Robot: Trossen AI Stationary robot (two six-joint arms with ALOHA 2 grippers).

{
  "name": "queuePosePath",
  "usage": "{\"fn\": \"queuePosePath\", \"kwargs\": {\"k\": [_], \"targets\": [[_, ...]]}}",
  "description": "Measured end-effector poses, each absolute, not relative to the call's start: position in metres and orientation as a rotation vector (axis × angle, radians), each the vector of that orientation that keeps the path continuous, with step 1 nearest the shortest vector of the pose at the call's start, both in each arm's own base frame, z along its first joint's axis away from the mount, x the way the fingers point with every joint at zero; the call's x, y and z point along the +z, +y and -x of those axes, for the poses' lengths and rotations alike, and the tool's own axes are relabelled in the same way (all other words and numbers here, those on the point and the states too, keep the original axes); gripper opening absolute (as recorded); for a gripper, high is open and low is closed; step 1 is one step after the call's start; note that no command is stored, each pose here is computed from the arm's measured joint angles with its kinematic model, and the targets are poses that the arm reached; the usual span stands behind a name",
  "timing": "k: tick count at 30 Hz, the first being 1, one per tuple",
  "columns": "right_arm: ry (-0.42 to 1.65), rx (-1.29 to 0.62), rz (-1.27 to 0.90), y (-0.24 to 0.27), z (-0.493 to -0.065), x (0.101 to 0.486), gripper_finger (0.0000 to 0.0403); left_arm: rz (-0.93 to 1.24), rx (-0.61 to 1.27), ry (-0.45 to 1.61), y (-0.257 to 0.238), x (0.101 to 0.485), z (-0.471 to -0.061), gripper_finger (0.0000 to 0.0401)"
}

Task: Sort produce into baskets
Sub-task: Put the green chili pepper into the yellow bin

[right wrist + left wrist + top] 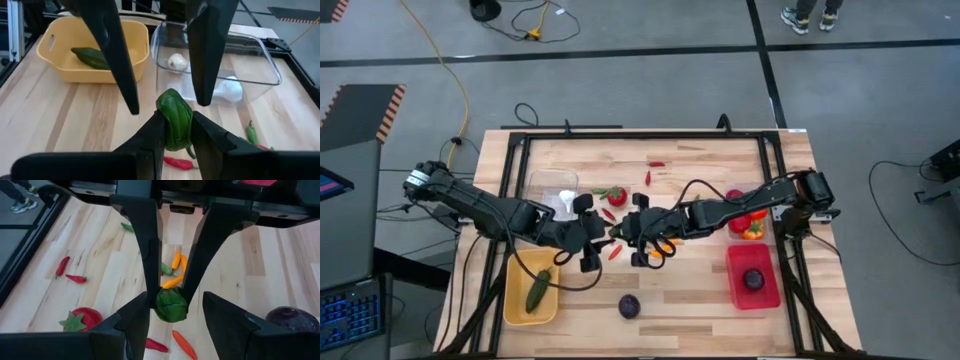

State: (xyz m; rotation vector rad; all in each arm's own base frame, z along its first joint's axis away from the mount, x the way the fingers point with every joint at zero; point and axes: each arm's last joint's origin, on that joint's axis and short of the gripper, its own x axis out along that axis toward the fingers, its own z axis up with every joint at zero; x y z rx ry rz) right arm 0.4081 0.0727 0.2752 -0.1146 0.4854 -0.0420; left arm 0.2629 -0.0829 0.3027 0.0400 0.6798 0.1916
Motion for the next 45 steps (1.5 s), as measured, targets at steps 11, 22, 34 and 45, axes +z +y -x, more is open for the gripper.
{"fn": "queuePosePath", "kwargs": {"k": [11, 22, 34, 45], "targets": [[0.464, -0.040, 0.110, 0.074, -0.409, 0.277, 0.0113, -0.042, 0.191, 0.686, -0.083, 0.302, -0.262, 0.0083], [0.463, -0.040, 0.110, 0.074, -0.409, 0.277, 0.0113, -0.061, 0.181, 0.689, -0.083, 0.302, -0.262, 0.0052], [0.463, -0.036, 0.100, 0.073, -0.409, 0.277, 0.0151, -0.064, 0.180, 0.690, -0.083, 0.302, -0.262, 0.0051], [0.591, -0.056, 0.099, 0.069, -0.403, 0.266, 0.0247, -0.007, 0.090, 0.694, -0.082, 0.311, -0.253, 0.0051]]}}
